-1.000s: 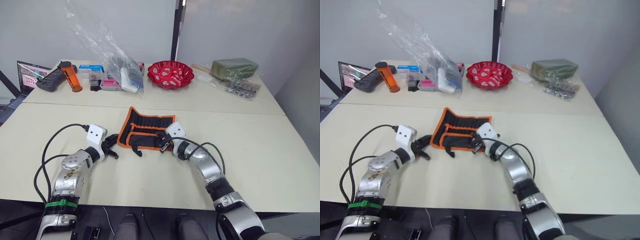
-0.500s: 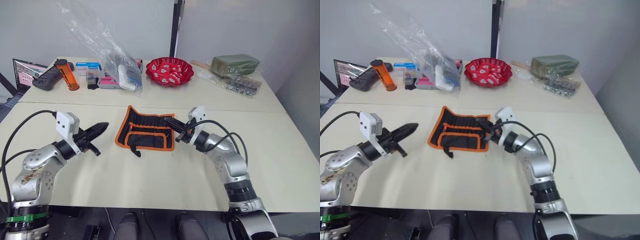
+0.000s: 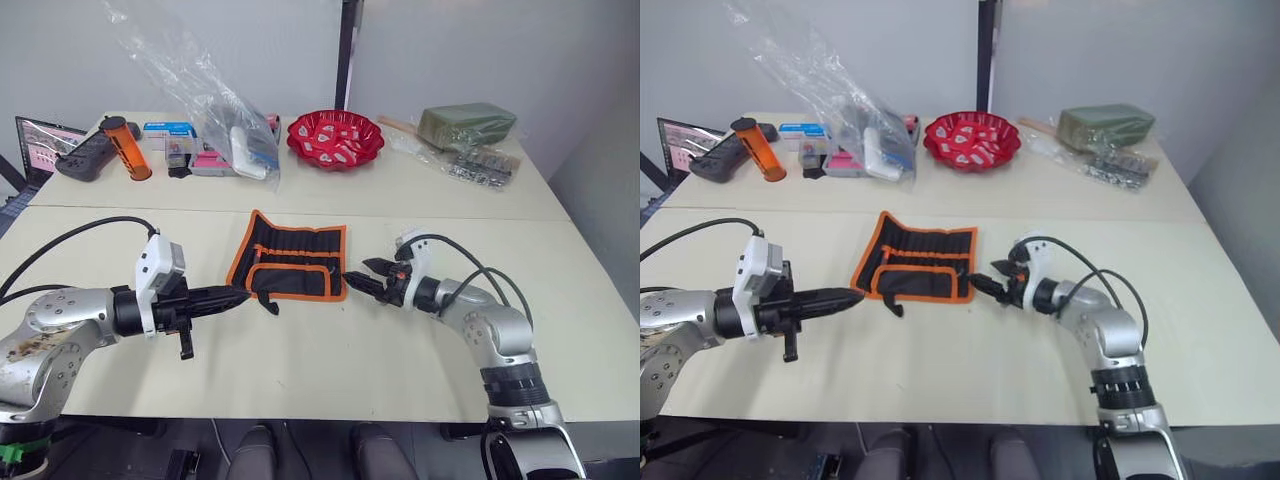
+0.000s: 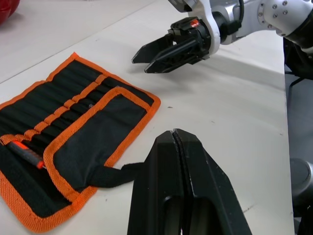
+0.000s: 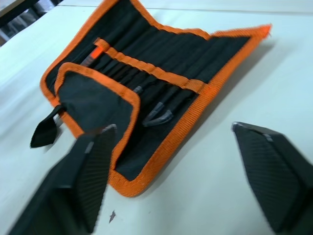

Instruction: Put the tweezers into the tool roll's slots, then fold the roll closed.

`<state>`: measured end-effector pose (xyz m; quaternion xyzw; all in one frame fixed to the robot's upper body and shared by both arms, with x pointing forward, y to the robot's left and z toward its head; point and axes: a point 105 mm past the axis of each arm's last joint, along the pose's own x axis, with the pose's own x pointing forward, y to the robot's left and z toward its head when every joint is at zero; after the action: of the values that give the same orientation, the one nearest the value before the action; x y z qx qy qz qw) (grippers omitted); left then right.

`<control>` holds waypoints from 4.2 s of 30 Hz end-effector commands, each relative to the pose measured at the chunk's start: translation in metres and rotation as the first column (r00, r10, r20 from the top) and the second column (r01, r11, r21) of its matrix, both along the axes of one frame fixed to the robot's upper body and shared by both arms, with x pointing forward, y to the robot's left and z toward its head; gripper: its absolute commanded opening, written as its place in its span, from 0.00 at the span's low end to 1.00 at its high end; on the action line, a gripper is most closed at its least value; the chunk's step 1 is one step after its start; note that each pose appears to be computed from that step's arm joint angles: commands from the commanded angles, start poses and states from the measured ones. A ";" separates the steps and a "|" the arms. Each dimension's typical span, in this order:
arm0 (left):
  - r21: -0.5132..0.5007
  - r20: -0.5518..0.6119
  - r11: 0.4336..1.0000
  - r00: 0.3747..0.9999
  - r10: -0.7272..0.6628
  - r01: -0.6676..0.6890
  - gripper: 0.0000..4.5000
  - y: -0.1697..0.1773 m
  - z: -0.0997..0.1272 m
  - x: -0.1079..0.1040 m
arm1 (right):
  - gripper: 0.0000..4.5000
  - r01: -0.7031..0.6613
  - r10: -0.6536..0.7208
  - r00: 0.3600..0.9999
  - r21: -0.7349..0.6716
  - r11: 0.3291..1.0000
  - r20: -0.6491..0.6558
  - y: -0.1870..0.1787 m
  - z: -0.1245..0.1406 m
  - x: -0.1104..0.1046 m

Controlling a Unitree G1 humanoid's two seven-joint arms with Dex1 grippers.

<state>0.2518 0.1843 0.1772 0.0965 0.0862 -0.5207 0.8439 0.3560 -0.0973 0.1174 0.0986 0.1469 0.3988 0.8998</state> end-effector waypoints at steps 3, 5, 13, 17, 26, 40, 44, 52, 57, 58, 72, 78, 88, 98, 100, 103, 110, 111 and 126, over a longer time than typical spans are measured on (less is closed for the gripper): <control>-0.025 0.002 0.998 0.998 0.062 -0.061 0.18 0.010 0.012 -0.010 | 1.00 0.008 -0.005 0.999 0.061 0.998 -0.036 0.003 0.013 0.015; -0.028 0.004 0.995 0.995 0.095 -0.095 0.32 0.015 0.013 -0.014 | 1.00 -0.001 0.005 0.997 0.057 0.998 -0.074 0.006 0.009 0.019; -0.004 0.025 0.981 0.980 0.196 -0.196 0.93 0.027 0.009 -0.026 | 1.00 -0.088 0.111 0.978 0.128 0.988 -0.179 0.024 0.004 0.018; 0.014 0.031 0.976 0.976 0.217 -0.218 1.00 0.029 0.006 -0.031 | 1.00 -0.078 0.118 0.965 0.174 0.982 -0.233 0.027 0.004 0.020; 0.038 0.033 0.958 0.959 0.282 -0.283 1.00 0.037 -0.005 -0.033 | 0.38 -0.039 0.146 0.935 0.313 0.949 -0.324 0.018 0.008 0.019; 0.023 0.056 0.947 0.946 0.319 -0.321 1.00 0.041 -0.012 -0.023 | 0.01 -0.107 0.236 0.916 0.370 0.923 -0.324 0.013 0.025 0.005; 0.009 0.049 0.942 0.941 0.335 -0.336 1.00 0.041 -0.018 -0.021 | 0.01 -0.093 0.205 0.922 0.325 0.941 -0.328 -0.006 0.028 0.004; -0.005 0.036 0.944 0.944 0.329 -0.329 1.00 0.031 -0.030 -0.018 | 0.01 -0.149 0.213 0.935 0.230 0.962 -0.283 -0.013 0.044 0.000; -0.007 0.039 0.945 0.945 0.326 -0.326 1.00 0.024 -0.036 -0.017 | 0.01 -0.181 0.195 0.956 0.082 0.980 -0.217 0.023 0.044 -0.004; 0.020 0.049 0.943 0.942 0.332 -0.333 1.00 0.025 -0.039 -0.017 | 0.01 -0.187 0.200 0.960 0.086 0.979 -0.197 0.032 0.047 -0.005; 0.039 0.078 0.926 0.925 0.371 -0.375 1.00 0.029 -0.041 -0.019 | 0.01 -0.077 0.085 0.960 0.041 0.996 -0.267 0.067 0.013 0.006; 0.037 0.089 0.925 0.924 0.373 -0.377 1.00 0.031 -0.036 -0.016 | 0.27 -0.151 0.185 0.928 0.127 0.980 -0.324 0.071 0.004 -0.005; 0.022 0.084 0.932 0.929 0.360 -0.362 1.00 0.030 -0.030 -0.012 | 1.00 -0.210 0.255 0.931 0.188 0.960 -0.262 0.061 0.011 -0.008; 0.056 0.088 0.936 0.935 0.342 -0.348 1.00 0.032 -0.028 -0.004 | 0.94 -0.316 0.333 0.932 0.131 0.940 -0.145 0.053 0.014 -0.014; 0.058 0.091 0.936 0.936 0.341 -0.347 1.00 0.033 -0.027 -0.002 | 0.81 -0.330 0.346 0.930 0.125 0.935 -0.129 0.054 0.013 -0.015; 0.055 0.090 0.937 0.936 0.340 -0.346 1.00 0.033 -0.027 -0.001 | 0.58 -0.362 0.365 0.928 0.058 0.931 -0.071 0.057 0.008 -0.015; 0.030 0.076 0.926 0.925 0.372 -0.375 1.00 0.033 -0.030 0.006 | 0.05 -0.408 0.437 0.893 -0.210 0.889 0.113 0.059 -0.014 -0.018; 0.001 0.067 0.920 0.918 0.392 -0.393 1.00 0.032 -0.029 0.009 | 0.01 -0.393 0.426 0.896 -0.220 0.893 0.128 0.058 -0.016 -0.016; -0.225 -0.135 0.846 0.875 0.464 -0.483 1.00 0.004 -0.047 0.060 | 0.01 -0.343 0.376 0.923 -0.266 0.901 0.082 0.050 -0.039 -0.015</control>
<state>0.3066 0.1933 0.1288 -0.0567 0.0748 -0.3025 0.9485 0.3422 -0.0428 0.0886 -0.0732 0.1249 0.5528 0.8206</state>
